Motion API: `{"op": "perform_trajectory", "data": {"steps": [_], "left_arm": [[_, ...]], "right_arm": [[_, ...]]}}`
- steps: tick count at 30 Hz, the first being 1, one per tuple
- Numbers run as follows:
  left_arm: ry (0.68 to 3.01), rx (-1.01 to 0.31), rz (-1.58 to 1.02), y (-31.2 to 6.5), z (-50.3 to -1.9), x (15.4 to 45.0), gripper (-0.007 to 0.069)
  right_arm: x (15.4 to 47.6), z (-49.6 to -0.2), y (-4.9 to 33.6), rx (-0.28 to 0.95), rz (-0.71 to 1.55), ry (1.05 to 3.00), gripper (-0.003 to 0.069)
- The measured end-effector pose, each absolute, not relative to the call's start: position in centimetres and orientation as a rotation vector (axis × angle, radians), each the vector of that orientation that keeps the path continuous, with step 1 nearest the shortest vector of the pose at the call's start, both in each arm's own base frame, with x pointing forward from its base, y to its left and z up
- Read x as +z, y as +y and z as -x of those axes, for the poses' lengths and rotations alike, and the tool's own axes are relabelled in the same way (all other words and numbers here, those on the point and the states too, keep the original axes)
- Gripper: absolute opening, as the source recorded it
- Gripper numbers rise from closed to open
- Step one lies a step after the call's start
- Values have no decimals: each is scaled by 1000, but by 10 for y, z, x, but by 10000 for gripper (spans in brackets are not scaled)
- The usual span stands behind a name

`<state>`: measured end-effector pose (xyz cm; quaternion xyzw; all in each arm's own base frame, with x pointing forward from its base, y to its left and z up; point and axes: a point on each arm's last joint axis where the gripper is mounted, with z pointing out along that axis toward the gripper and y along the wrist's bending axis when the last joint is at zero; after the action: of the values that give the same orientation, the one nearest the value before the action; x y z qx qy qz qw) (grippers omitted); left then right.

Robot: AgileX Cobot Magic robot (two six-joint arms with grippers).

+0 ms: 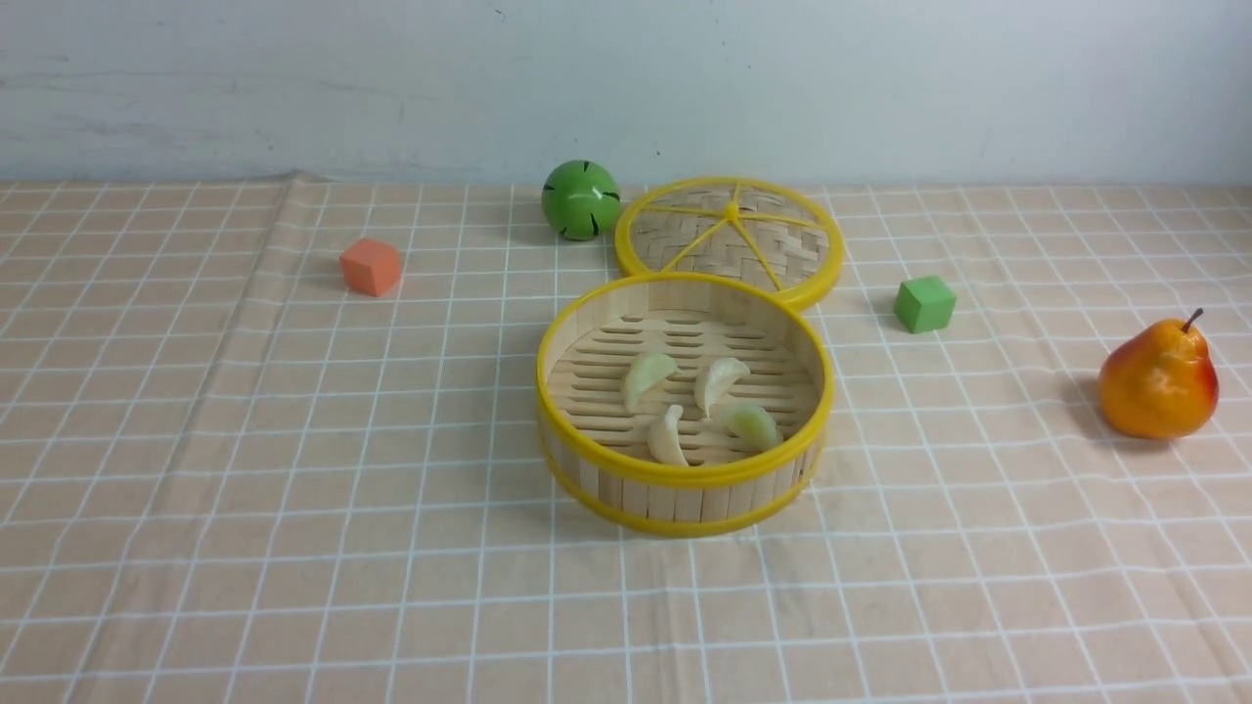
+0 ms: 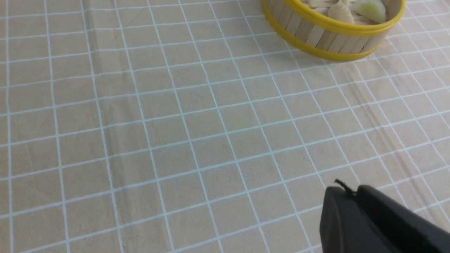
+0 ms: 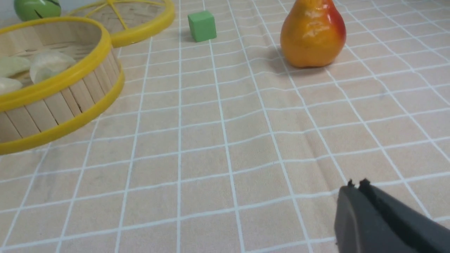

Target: Put the dumplings into the steamer on the table with the brown tablecloth.

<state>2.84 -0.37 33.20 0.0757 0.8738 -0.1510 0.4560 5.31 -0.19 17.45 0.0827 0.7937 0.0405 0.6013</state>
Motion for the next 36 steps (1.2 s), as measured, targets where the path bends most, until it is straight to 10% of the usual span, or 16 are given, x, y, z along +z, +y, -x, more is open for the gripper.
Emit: {"op": "perform_trajectory", "data": {"steps": [36], "left_arm": [[2164,-397,-187,-5,-27,332,74]], "right_arm": [[174,-52,-1,106,-205,1870,-1]]}}
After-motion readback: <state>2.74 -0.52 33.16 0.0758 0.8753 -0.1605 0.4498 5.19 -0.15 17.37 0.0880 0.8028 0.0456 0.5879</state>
